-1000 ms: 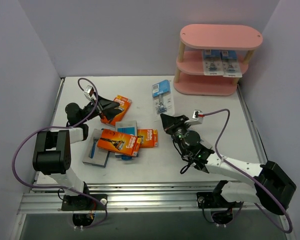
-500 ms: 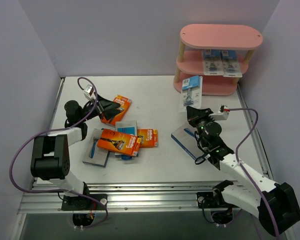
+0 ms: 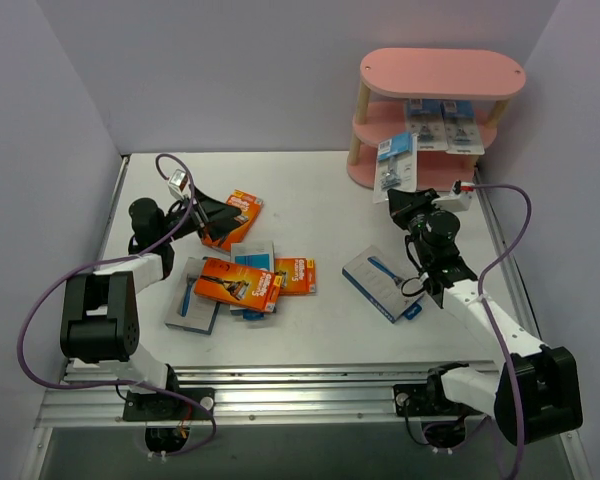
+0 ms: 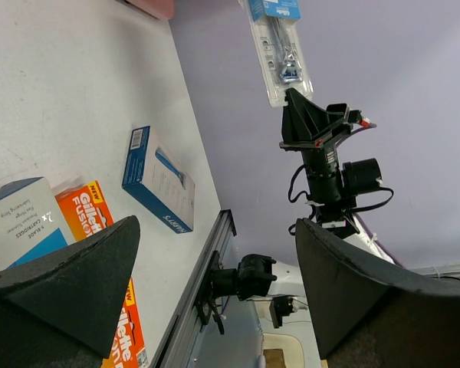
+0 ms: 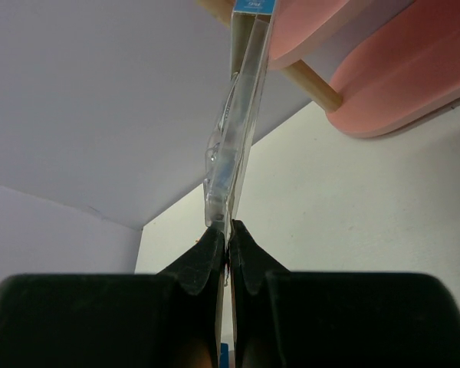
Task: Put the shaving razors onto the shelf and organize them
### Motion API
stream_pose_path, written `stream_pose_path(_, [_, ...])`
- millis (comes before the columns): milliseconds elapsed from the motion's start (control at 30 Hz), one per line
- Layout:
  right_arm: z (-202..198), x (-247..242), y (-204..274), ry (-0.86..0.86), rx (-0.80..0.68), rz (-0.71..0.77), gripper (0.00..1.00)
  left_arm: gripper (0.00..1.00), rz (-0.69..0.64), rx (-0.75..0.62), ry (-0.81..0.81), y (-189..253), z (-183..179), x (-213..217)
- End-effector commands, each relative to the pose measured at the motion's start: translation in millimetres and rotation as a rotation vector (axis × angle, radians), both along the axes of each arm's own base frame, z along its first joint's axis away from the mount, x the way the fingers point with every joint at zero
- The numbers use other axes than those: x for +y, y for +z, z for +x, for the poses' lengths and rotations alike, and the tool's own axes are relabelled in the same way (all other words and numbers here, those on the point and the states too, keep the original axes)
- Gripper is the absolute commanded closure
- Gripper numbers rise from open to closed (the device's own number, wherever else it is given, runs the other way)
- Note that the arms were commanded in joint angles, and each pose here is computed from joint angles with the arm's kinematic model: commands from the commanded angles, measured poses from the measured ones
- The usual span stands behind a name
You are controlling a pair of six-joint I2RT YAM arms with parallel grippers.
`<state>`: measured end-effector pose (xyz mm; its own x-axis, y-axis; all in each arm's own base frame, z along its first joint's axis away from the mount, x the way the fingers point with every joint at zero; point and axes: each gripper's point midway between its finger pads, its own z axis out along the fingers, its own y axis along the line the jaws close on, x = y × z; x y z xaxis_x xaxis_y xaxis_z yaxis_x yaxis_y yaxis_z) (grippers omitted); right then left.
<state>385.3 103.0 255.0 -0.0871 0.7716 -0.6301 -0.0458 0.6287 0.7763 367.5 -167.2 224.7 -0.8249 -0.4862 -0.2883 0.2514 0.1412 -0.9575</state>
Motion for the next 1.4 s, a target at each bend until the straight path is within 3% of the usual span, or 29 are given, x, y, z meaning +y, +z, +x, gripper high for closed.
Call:
stream_pose_path(0, [13.9, -1.4, 44.9, 0.018, -0.119, -0.013, 1.00, 0.09, 0.015, -0.109, 0.001, 25.4, 2.0, 1.1])
stream_pose_path(567, [76.5, -19.1, 75.0, 0.033, -0.157, -0.106, 1.00, 0.09, -0.009, -0.097, -0.009, 23.9, 1.4, 0.4])
stream_pose_path(1367, [167.1, -18.2, 57.8, 0.058, -0.160, -0.122, 1.00, 0.09, -0.097, -0.116, -0.029, 33.6, -0.9, 1.0])
